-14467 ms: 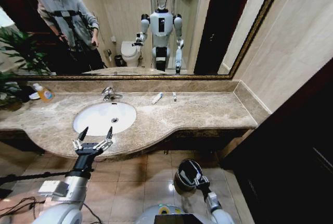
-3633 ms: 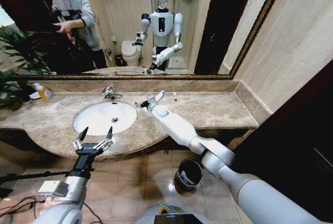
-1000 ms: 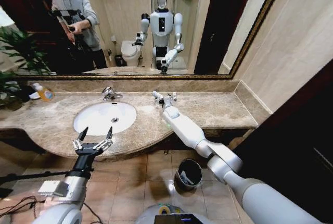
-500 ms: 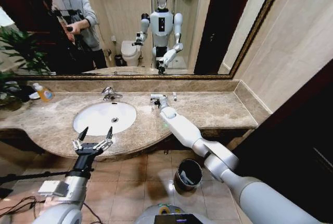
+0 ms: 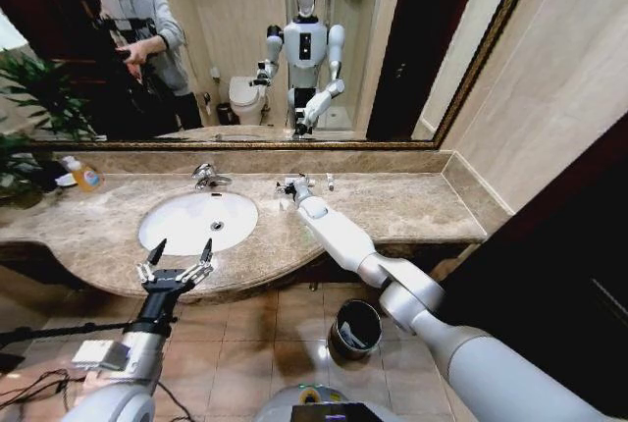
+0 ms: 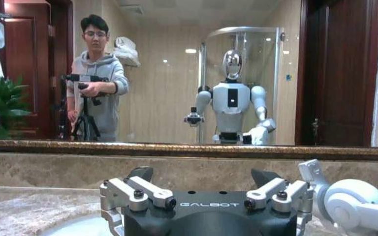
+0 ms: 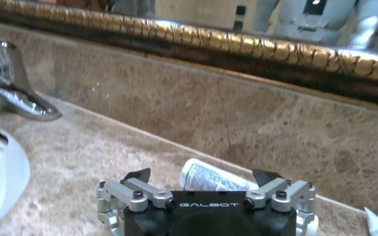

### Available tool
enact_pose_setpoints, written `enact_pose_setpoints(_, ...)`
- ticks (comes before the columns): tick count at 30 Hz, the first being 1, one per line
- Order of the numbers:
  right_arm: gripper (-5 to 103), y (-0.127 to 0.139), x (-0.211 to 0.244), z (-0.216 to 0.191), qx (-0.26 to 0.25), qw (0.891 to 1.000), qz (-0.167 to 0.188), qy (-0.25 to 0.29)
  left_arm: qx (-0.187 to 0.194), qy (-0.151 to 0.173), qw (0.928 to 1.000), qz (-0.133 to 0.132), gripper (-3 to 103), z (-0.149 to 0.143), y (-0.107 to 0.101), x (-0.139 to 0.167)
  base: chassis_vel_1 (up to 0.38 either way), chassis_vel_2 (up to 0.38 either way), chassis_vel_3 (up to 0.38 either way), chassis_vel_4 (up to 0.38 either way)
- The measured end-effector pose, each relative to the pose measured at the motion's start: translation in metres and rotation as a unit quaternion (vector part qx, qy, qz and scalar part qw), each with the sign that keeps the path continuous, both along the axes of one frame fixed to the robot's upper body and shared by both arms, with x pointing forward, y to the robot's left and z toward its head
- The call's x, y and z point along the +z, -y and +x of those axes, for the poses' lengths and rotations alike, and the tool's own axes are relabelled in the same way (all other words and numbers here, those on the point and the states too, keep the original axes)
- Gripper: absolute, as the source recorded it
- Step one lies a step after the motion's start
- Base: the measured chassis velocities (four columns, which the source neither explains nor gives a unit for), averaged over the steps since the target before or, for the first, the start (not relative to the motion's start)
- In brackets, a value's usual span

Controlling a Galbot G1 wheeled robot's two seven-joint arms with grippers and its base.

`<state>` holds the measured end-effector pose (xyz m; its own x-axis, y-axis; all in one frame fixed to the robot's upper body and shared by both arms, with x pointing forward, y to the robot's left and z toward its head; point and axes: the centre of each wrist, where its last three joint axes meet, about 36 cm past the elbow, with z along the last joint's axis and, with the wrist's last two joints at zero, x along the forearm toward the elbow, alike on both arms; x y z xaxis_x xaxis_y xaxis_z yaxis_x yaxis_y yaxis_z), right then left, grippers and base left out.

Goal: Pick up the trash from the sink and place it in the trash bin.

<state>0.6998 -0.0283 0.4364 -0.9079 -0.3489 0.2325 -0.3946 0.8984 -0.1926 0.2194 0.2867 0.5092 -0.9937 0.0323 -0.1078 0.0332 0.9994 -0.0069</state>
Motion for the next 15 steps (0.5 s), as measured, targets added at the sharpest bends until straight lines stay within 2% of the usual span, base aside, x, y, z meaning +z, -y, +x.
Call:
enact_pose_setpoints(7,100,0.007,0.013,0.011,0.045,0.998,-0.013,-0.031,0.000,0.000,1.0000,0.000,100,0.000,0.000,0.000,0.000,0.000,0.000,0.000)
enact_pose_setpoints(15,100,0.029,0.032,0.023,0.043,0.998,-0.028,-0.043,0.000,0.000,1.0000,0.000,100,0.000,0.000,0.000,0.000,0.000,0.000,0.000)
